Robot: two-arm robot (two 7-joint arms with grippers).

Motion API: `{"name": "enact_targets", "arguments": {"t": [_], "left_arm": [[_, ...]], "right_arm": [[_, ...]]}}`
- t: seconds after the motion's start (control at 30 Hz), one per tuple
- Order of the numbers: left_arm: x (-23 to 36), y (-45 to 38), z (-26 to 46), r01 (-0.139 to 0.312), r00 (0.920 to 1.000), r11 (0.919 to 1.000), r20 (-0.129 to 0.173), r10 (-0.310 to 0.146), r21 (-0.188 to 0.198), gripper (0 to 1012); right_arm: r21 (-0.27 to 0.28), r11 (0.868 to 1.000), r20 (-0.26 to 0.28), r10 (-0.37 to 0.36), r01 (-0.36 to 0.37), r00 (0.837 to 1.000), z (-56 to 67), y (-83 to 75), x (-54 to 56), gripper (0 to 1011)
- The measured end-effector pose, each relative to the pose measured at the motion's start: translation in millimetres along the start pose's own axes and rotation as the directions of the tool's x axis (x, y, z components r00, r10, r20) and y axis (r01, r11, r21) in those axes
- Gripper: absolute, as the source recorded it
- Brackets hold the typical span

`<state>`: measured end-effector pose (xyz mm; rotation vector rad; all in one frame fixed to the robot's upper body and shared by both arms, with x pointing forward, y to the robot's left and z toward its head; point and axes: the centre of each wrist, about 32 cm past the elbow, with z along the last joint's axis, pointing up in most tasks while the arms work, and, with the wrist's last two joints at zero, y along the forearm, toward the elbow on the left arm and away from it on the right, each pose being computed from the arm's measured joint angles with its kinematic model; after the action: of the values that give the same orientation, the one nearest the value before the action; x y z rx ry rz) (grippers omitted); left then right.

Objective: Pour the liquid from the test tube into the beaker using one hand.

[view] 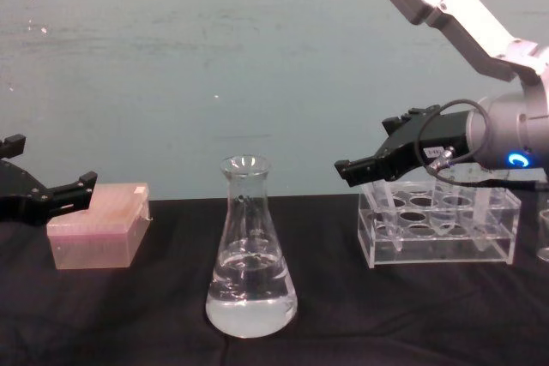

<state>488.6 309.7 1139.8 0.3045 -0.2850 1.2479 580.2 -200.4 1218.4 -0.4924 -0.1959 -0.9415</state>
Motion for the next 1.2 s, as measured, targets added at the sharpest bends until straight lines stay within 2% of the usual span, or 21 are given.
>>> {"name": "enact_targets", "arguments": {"t": [1.2], "left_arm": [[0.0,0.0,0.0,0.000,1.0000,1.0000,0.000,0.000,0.000,1000]], "right_arm": [[0.000,1.000,0.000,0.000,0.000,1.000,0.0,0.0,0.0,1000]]}}
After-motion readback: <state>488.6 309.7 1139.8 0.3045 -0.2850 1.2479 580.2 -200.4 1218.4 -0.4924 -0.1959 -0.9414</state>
